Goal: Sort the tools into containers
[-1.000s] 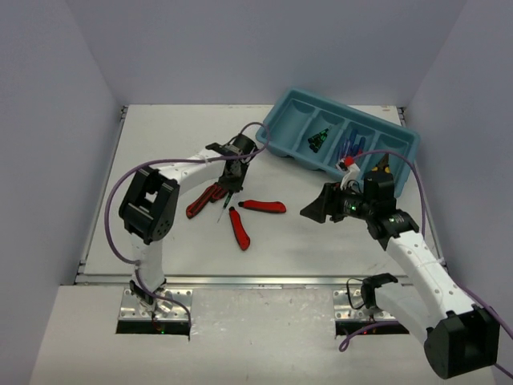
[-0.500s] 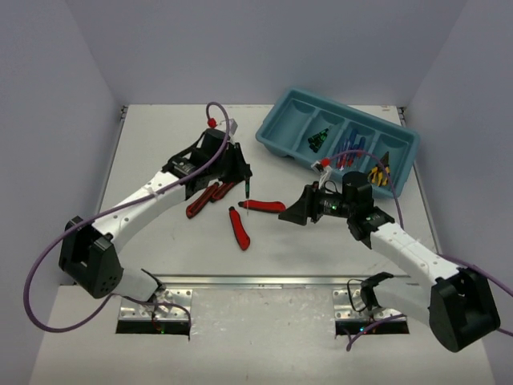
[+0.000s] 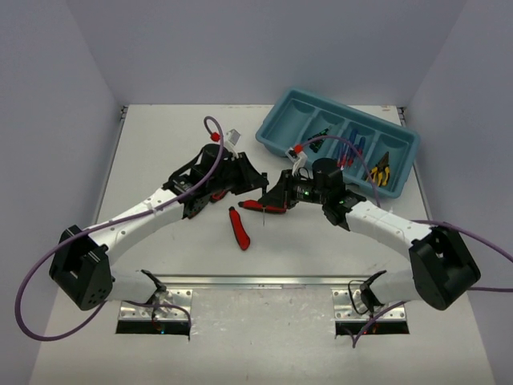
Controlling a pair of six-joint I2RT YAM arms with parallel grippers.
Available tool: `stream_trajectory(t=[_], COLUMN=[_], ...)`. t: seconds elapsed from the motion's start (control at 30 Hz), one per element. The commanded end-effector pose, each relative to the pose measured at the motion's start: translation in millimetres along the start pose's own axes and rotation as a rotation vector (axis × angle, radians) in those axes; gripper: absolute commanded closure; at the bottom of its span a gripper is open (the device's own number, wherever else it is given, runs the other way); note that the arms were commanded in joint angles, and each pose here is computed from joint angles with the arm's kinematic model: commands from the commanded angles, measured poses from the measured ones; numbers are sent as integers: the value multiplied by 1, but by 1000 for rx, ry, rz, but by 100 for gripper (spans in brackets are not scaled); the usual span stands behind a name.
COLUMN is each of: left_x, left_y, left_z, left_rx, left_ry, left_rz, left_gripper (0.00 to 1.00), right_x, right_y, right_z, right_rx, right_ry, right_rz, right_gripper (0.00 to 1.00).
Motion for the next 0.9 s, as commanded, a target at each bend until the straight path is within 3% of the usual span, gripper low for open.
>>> stream_trajectory(t=[0.0,0.1,0.13,0.17,0.2,0.23,0.47,0.6,0.87], left_x=[-27,-30,-29,-27,-26,-24,15,33,71], left_y=[9,12,13,15,17,21,75,89,87], left_z=[6,7,8,9,14,20,40,30,-6], left_rx=[-33,-46,-55,-66,-91,-133,-346,-330,-200], left_ry=[1,-5,-8,-11,-17,-29,-125,-143,-153], left_rz=[-134,-140,-123,-97,-66,-23,389,481,569], left_gripper=[100,99,76,39,11,0,0,0,0], right_x=[6,0,-3,-6,-10,-16,-88,-145,-217], right_y=[-9,-9,-9,-9,-9,-7,26,46,64], right_z=[22,23,24,26,27,31,76,116,177], right_rx=[-76,-85,-89,-92,-100,-114,-165,-188,-192], right_ry=[43,16,9,1,-7,-17,-177,-236,-267], right_rz=[-17,-82,-110,-140,-178,-232,-532,-788,-997], right_gripper=[100,100,100,100,100,100,100,100,98])
Point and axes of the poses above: each gripper's point midway between its finger pads, its own y axis back along the fingers, its own x axis along the line the jaws close on, z = x × y, the point moved 7 cm from there along y, back along the fingers
